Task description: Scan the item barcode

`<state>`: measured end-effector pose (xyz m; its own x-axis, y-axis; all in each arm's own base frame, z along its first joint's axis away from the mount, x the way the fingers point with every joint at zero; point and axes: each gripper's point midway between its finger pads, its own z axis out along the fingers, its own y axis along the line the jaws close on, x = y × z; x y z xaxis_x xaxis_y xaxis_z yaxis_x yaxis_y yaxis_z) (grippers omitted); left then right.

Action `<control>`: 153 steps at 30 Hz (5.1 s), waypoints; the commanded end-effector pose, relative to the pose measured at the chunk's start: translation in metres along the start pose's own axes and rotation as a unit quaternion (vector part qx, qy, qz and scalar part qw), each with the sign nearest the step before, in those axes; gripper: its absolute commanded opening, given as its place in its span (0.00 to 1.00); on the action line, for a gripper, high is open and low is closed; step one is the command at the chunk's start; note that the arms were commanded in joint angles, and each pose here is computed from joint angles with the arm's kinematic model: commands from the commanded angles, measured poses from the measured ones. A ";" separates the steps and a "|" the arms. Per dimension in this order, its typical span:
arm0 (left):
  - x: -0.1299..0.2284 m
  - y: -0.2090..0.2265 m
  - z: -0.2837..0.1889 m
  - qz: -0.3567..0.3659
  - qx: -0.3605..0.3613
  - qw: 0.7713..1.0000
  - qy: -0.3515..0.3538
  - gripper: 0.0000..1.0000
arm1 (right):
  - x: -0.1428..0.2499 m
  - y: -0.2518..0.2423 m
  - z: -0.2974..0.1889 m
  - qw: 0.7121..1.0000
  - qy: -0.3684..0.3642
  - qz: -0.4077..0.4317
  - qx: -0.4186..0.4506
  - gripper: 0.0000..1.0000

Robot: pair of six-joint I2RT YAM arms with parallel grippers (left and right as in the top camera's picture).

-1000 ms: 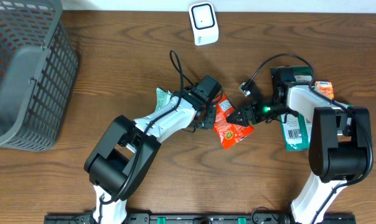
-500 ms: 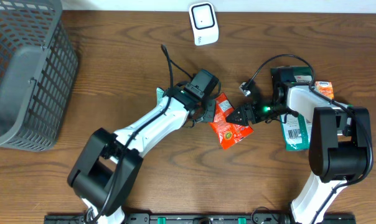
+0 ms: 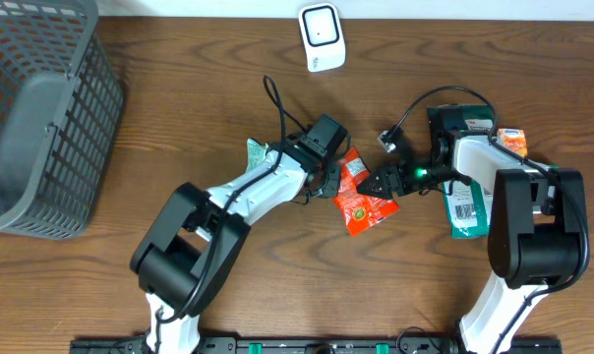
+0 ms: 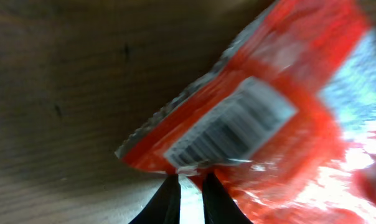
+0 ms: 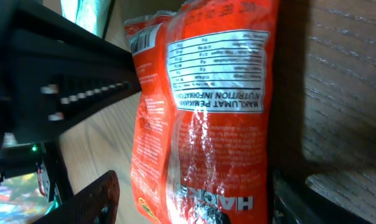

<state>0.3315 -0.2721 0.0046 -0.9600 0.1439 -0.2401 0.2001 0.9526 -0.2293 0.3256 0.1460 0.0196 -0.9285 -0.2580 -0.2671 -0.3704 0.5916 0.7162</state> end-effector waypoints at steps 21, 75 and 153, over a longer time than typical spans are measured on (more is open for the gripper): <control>0.002 0.005 0.008 -0.004 -0.011 1.000 0.007 0.13 | 0.021 0.015 0.018 0.998 0.003 0.027 -0.058 0.48; -0.055 0.075 -0.197 -0.074 -0.062 0.975 -0.198 0.58 | -0.002 0.045 -0.019 0.995 -0.018 -0.055 0.079 0.01; -0.036 0.217 -0.238 -0.249 -0.146 0.937 -0.195 0.88 | -0.327 0.037 -0.036 0.490 0.122 -0.462 0.729 0.01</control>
<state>0.3603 -0.0095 0.1868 -0.7696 -0.3889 -0.5064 -0.3603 0.9193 -0.1584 0.6174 0.2211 0.1572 -0.3971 -0.9169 0.0410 -0.4051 0.1350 -0.9043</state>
